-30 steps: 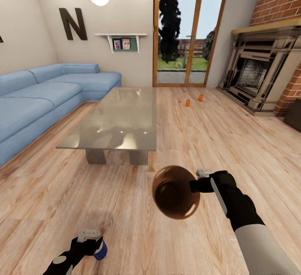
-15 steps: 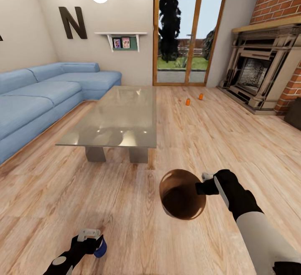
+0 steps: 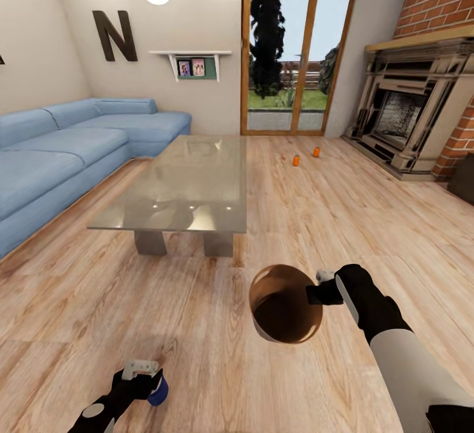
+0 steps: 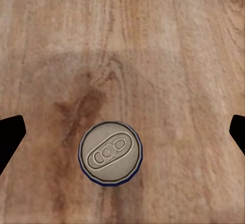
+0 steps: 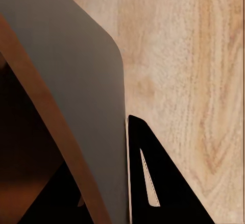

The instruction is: Put the three can of soda from the living room inside the tash can in the kitchen.

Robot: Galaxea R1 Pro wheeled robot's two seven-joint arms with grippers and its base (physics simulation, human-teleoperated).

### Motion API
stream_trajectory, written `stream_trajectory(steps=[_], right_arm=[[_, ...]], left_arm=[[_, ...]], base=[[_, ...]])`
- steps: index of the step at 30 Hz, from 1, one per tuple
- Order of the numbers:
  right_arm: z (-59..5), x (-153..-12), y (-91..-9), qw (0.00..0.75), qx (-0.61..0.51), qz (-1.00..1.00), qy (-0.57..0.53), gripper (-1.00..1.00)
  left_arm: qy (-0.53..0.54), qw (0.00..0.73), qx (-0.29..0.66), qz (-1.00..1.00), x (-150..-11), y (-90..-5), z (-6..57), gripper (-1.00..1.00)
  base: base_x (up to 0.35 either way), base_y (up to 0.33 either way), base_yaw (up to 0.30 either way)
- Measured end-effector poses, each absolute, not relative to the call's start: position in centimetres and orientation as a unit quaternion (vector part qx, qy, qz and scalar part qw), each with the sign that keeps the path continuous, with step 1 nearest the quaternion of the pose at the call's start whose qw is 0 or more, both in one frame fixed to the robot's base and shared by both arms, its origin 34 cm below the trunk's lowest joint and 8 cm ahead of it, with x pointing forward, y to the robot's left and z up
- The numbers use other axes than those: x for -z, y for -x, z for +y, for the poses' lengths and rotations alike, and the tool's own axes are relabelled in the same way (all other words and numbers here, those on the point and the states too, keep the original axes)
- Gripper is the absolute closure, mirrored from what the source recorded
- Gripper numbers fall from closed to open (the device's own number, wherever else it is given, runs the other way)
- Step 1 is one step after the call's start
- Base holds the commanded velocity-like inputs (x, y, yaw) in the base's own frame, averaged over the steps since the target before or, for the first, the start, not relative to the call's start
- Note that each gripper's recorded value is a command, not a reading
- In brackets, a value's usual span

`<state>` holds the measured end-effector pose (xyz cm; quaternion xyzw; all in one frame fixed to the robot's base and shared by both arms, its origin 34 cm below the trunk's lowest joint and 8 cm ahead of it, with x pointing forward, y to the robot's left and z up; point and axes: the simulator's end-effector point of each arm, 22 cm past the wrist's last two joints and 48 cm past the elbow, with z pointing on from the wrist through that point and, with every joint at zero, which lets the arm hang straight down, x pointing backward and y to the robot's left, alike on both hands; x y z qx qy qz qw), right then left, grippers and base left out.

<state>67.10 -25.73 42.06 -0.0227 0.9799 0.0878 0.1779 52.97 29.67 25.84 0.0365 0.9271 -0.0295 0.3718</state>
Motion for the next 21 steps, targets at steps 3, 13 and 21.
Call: stream_trajectory(steps=[3, 13, 21], right_arm=[[-25.99, -41.98, -67.09, 0.178, -0.081, 0.980, 0.025, 1.00], [-26.24, -41.93, -67.00, 0.177, -0.081, 0.981, 0.025, 1.00], [-26.00, -41.94, -67.01, 0.177, -0.081, 0.981, 0.027, 1.00]], left_arm=[[-0.037, 0.371, 0.030, 0.927, -25.83, -52.95, 29.66, -1.00], [-0.036, 0.373, 0.030, 0.927, -25.88, -53.00, 29.67, -1.00], [-0.036, 0.375, 0.030, 0.926, -25.97, -53.11, 29.67, -1.00]], base=[[0.093, 0.011, 0.000], [0.031, 0.010, 0.000], [0.001, 0.000, 0.000]])
